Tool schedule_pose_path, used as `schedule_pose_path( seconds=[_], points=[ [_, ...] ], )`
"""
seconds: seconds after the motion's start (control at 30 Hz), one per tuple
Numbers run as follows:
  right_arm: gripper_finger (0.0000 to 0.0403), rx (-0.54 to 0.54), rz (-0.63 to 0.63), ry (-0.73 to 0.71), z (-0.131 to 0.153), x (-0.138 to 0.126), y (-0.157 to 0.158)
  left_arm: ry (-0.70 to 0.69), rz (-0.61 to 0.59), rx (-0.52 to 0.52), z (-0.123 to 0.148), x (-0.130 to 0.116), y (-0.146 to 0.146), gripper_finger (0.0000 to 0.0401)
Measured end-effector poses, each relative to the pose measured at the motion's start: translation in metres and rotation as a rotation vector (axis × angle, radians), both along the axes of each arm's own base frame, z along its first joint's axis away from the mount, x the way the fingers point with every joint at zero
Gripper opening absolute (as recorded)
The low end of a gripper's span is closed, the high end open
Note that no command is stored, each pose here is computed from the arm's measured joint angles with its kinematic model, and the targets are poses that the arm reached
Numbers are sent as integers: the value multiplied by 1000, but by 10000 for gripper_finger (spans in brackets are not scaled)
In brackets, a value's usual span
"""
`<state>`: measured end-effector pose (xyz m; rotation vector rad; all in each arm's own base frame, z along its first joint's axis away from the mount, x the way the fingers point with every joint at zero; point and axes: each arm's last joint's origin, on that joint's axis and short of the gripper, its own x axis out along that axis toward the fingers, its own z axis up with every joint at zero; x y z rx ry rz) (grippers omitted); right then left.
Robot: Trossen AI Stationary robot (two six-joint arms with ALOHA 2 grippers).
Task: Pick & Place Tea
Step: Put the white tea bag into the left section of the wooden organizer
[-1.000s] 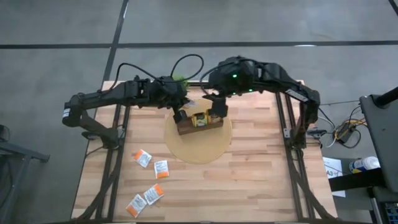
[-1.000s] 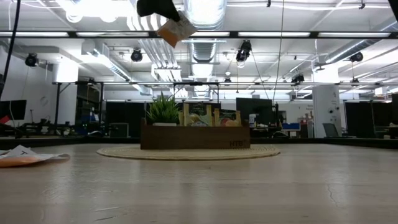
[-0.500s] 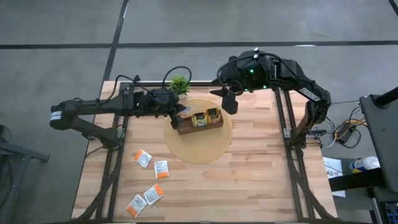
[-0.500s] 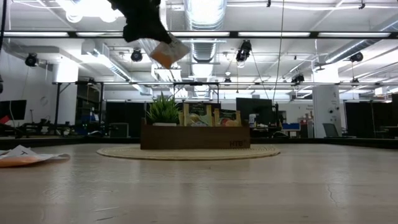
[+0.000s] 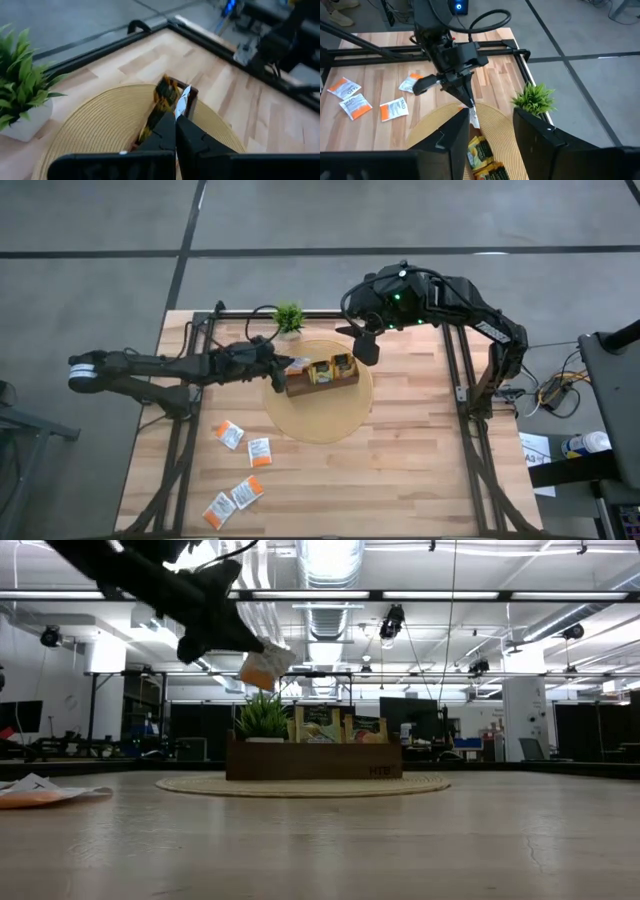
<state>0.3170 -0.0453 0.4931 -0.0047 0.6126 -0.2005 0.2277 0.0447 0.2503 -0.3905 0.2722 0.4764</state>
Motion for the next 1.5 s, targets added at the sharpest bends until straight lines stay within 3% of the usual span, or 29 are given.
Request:
schedule_pose_path(
  seconds=[0.2,0.37,0.7,1.5],
  points=[
    [140,-2,1,0,0,0,0,-128,75,-3,-26,-9,5,0],
    [135,-2,1,0,0,0,0,-140,124,-42,-44,-17,10,0],
    [133,-3,1,-2,0,0,0,-149,150,-64,-54,-21,13,0],
    [122,-9,5,-3,0,0,0,-76,123,-103,-89,8,22,0]
  ],
)
